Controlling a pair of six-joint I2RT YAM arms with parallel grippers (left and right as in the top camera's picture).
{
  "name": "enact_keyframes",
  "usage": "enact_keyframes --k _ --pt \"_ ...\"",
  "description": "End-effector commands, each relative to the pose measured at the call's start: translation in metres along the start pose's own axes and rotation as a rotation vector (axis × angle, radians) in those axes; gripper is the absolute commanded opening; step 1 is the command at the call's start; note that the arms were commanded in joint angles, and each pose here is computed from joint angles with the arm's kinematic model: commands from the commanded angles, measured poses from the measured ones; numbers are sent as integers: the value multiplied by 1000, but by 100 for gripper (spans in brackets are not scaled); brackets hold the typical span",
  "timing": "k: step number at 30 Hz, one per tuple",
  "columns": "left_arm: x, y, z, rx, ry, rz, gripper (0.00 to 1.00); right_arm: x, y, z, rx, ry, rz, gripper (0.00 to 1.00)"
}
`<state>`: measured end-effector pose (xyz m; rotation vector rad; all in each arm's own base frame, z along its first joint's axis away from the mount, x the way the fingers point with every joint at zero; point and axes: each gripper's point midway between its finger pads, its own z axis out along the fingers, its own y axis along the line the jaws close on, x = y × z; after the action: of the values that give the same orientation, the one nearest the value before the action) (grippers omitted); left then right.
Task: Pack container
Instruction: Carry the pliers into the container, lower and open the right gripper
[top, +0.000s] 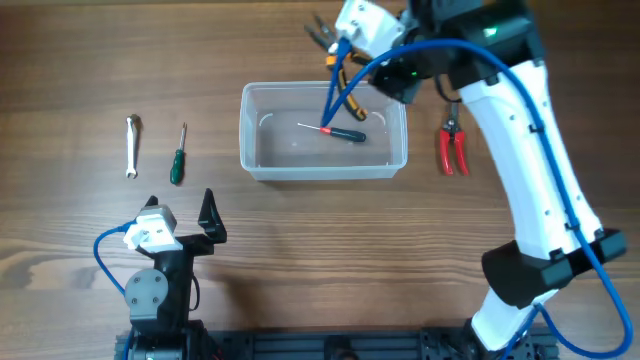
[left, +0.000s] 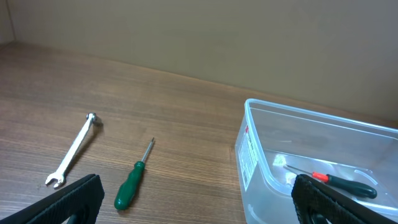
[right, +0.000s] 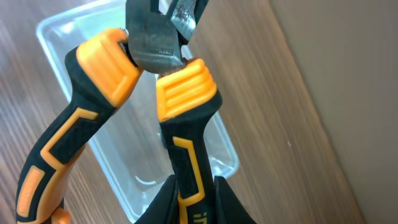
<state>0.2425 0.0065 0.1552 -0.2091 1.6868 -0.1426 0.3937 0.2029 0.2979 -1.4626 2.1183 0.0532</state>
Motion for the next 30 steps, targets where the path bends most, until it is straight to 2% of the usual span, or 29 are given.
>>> enact_keyframes --k 1,12,30 --pt "0 1 0 -5 -7 17 100 -10 19 34 -87 16 -38 4" --pt "0 1 0 -5 -7 17 100 9 28 134 -203 135 -24 4" --pt "0 1 0 -5 -7 17 100 51 65 196 -327 221 29 4"
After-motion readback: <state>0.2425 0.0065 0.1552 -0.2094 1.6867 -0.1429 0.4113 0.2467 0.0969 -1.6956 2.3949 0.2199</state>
